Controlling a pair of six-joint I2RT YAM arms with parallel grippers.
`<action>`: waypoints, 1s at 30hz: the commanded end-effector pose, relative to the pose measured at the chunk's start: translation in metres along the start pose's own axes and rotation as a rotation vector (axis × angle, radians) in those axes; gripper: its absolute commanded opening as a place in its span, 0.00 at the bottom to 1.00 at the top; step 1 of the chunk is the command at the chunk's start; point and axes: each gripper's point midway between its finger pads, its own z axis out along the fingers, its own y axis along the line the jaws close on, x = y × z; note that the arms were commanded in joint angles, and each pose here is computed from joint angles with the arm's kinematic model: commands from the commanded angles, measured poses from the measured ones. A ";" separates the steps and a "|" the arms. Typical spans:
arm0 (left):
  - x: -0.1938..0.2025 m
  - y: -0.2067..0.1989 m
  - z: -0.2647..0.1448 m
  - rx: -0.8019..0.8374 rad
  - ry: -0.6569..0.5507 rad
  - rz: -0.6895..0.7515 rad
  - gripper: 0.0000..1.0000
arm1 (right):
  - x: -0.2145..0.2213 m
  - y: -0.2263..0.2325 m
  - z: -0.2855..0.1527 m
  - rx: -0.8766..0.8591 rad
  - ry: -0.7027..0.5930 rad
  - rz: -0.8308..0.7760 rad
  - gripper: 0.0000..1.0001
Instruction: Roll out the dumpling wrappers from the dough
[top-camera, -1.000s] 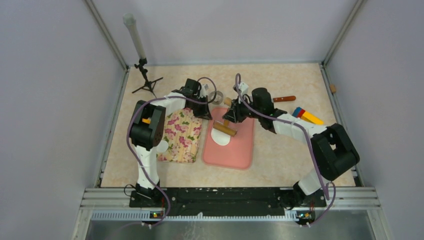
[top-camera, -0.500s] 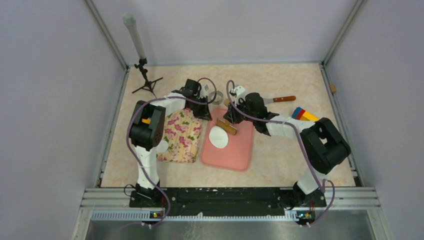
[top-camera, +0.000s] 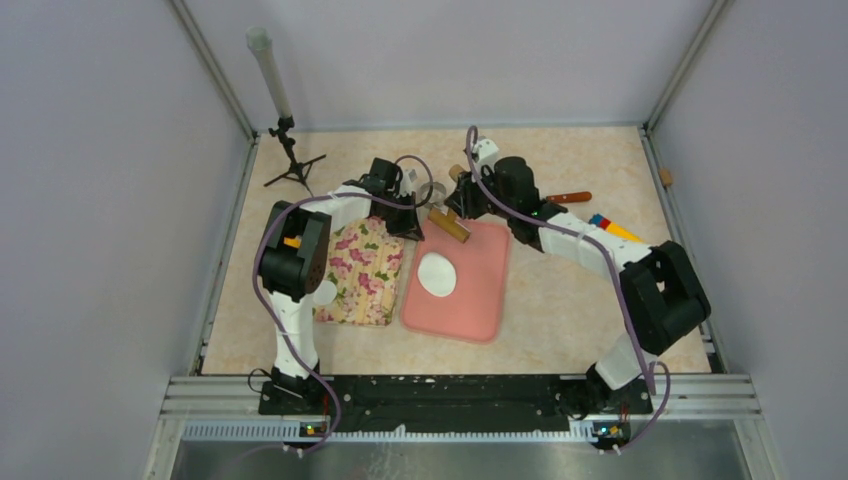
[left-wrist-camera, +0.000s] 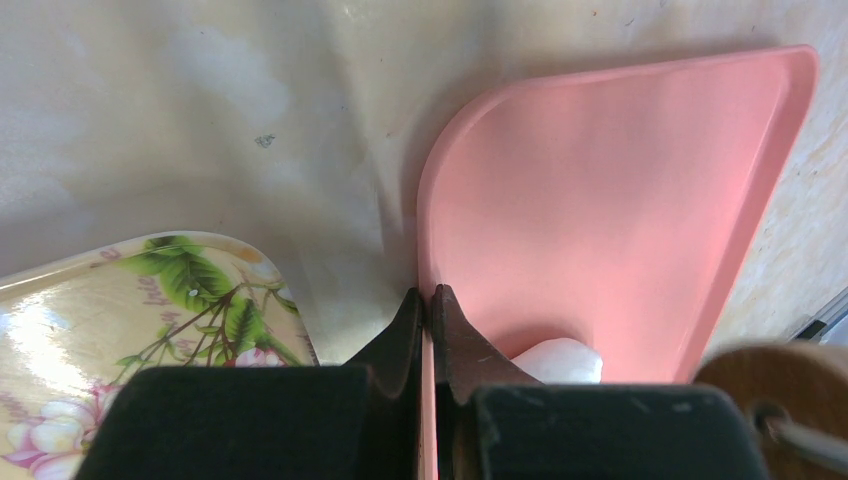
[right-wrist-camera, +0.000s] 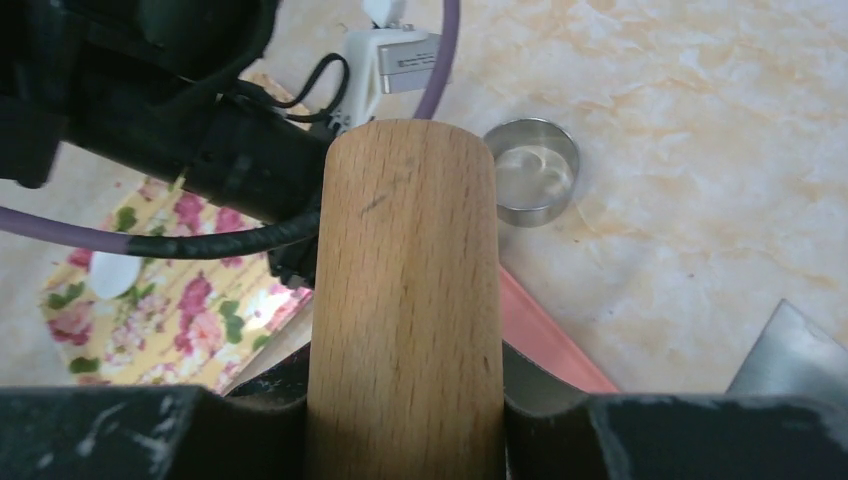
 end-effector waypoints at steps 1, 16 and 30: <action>0.033 0.023 0.005 -0.083 0.095 -0.033 0.00 | -0.031 0.032 -0.008 -0.105 -0.072 0.070 0.00; 0.034 0.022 0.005 -0.079 0.098 -0.034 0.00 | 0.074 0.044 0.003 -0.141 0.092 0.051 0.00; 0.032 0.022 0.002 -0.074 0.092 -0.036 0.00 | 0.153 0.029 -0.011 -0.131 0.314 -0.044 0.00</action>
